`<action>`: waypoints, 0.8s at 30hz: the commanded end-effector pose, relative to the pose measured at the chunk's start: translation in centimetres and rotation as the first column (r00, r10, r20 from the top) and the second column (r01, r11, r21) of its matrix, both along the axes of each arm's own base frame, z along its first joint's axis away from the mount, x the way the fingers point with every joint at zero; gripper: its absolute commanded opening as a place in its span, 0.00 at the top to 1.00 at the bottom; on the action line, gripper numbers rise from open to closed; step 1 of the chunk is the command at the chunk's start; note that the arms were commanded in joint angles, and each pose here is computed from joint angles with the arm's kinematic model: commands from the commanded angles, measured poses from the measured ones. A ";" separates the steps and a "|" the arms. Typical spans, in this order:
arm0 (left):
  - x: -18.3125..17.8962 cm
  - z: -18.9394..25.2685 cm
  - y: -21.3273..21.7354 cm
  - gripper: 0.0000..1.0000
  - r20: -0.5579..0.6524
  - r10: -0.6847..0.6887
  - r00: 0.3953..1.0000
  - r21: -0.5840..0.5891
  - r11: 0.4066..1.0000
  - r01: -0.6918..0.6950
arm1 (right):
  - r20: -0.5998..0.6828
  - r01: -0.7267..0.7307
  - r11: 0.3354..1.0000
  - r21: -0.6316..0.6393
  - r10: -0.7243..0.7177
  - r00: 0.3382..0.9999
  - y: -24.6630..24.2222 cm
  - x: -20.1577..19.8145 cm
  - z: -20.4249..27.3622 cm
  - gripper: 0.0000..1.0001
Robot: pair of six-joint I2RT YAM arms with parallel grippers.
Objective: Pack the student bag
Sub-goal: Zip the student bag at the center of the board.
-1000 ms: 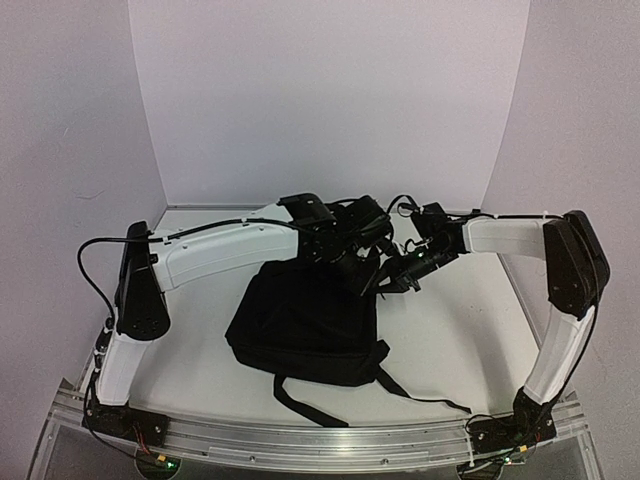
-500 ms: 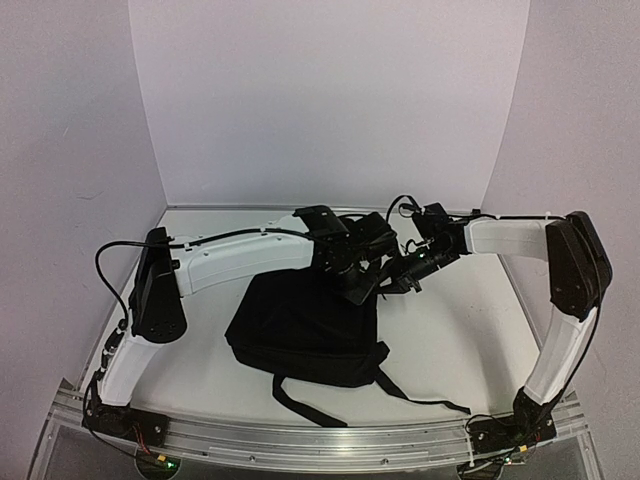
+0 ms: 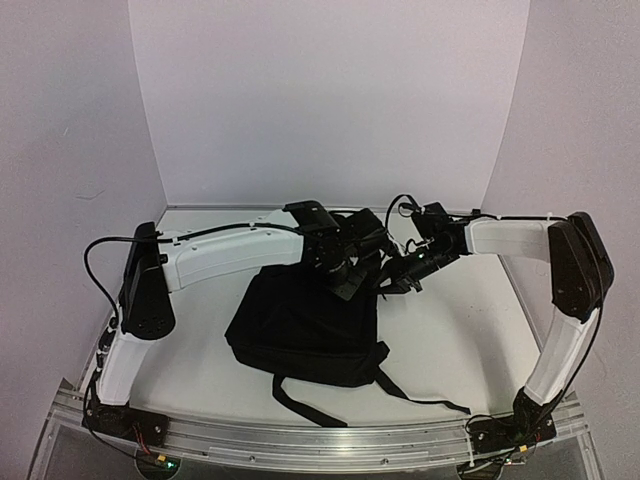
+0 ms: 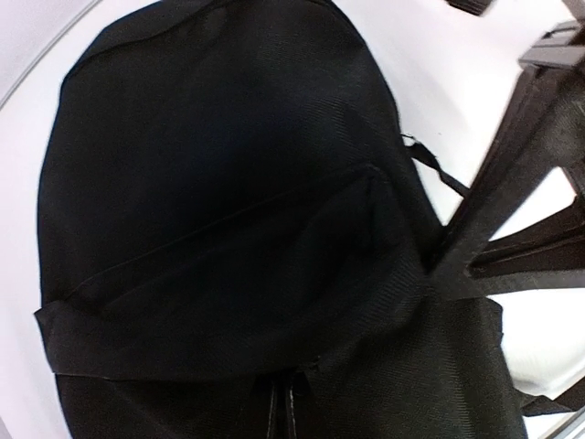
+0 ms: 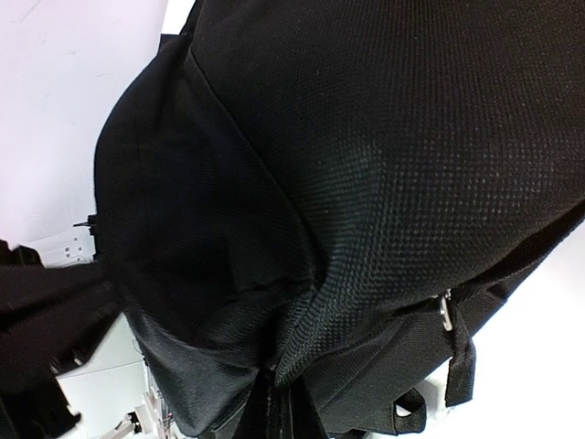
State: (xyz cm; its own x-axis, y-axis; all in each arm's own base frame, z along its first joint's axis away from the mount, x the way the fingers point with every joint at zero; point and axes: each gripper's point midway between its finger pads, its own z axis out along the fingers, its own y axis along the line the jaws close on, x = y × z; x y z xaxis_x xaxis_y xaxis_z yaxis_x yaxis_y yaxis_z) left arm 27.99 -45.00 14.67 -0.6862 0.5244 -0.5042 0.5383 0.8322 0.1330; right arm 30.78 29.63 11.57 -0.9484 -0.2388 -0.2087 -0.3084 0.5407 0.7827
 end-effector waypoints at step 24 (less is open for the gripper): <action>1.4 3.7 3.6 1.00 -0.015 0.053 0.998 -0.147 0.988 -0.055 | 0.182 -0.048 0.998 0.044 0.039 0.983 1.6 -0.1 5.9 0.52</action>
